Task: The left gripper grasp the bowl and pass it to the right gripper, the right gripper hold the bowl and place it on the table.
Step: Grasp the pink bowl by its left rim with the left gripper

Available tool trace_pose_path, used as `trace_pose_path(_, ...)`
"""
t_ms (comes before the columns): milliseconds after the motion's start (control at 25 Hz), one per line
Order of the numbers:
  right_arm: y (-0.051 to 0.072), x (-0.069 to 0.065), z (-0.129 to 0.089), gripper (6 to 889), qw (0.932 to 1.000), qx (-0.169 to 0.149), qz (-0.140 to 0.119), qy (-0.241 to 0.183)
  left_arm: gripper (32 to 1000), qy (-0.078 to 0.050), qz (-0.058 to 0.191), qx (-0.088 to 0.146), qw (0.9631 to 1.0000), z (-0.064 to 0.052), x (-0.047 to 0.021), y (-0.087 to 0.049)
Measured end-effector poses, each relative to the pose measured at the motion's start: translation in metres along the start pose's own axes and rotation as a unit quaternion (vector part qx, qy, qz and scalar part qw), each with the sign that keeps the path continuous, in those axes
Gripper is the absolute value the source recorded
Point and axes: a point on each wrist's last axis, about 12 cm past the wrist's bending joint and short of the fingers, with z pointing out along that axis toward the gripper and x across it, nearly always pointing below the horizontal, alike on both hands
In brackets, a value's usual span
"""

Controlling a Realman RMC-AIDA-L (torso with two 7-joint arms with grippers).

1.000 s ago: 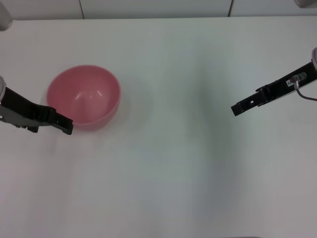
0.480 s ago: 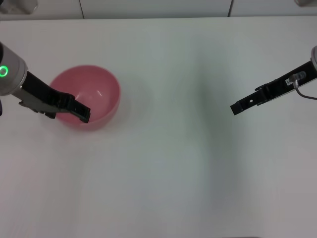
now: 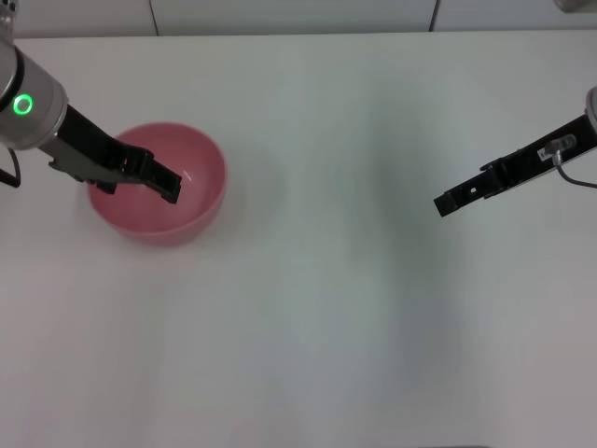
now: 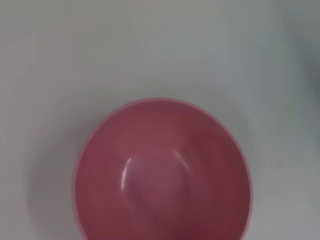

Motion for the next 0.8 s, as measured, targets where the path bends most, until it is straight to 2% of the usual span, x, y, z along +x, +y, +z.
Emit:
trace_pose_path(280, 0.0, 0.0, 0.0, 876, 1.0, 0.0, -0.001, 0.0, 884, -0.005, 0.012, -0.026, 0.9996, 0.001, -0.0163, -0.002)
trace_pose_path(400, 0.0, 0.0, 0.0, 877, 1.0, 0.0, -0.001, -0.001, 884, -0.002, 0.014, -0.035, 0.9993, 0.005, -0.0225, -0.002)
trace_pose_path(600, 0.0, -0.001, 0.0, 877, 1.0, 0.0, -0.002, -0.001, 884, 0.005, 0.009, -0.047, 0.9988, 0.012, -0.0288, 0.003)
trace_pose_path(800, 0.0, -0.001, 0.0, 877, 1.0, 0.0, -0.003, -0.002, 884, 0.001, 0.002, -0.054, 0.9986, 0.016, -0.0325, 0.009)
